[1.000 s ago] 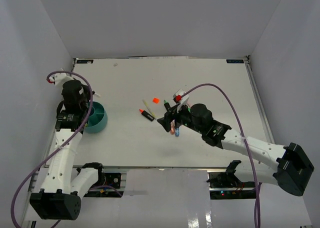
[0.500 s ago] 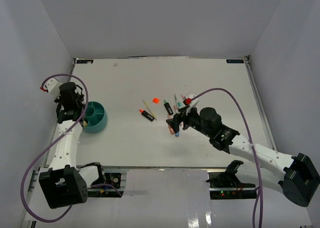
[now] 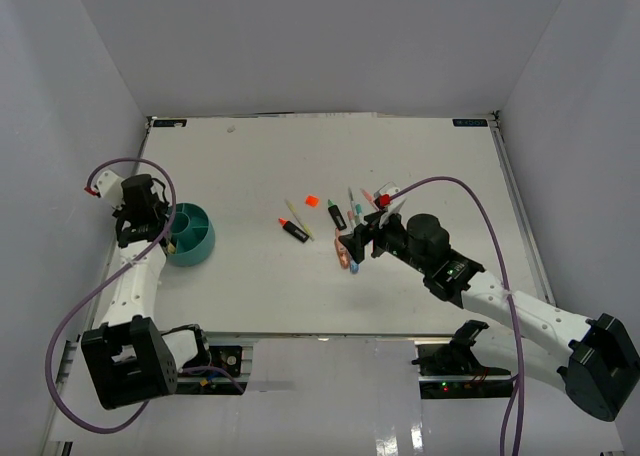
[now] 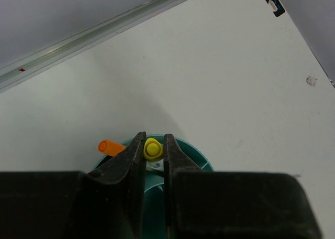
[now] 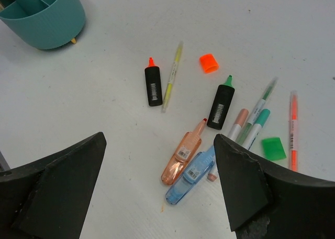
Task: Sort the stationery into containers
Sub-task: Place the pen in the storage box.
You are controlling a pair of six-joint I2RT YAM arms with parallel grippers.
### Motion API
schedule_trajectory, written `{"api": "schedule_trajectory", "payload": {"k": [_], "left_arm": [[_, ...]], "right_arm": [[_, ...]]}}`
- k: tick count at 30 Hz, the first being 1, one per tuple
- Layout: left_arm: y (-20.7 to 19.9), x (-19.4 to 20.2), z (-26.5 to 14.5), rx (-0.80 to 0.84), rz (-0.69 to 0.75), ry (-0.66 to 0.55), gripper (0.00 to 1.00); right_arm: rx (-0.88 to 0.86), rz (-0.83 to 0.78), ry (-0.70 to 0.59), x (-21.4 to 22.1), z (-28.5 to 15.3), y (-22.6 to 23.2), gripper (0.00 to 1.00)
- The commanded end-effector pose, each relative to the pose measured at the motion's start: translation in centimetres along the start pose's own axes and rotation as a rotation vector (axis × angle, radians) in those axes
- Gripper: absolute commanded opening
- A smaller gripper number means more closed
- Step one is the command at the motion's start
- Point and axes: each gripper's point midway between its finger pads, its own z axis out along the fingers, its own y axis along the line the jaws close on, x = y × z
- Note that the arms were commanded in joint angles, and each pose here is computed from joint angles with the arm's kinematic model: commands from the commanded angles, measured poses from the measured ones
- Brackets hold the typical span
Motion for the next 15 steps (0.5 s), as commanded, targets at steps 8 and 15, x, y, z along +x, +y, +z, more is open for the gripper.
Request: {"api": "schedule_trajectory", "payload": {"k": [8, 15], "left_arm": [[0.4, 1.3, 0.7, -0.002, -0.012, 0.048, 0.39], [1.0, 0.6, -0.5, -0.03, -0.035, 0.051, 0.59]], "right_arm": [[0.01, -0.004, -0.021, -0.4, -0.1, -0.6, 0.9], [-0.01, 0.008, -0.01, -1.0, 0.2, -0.2, 0.9]]}}
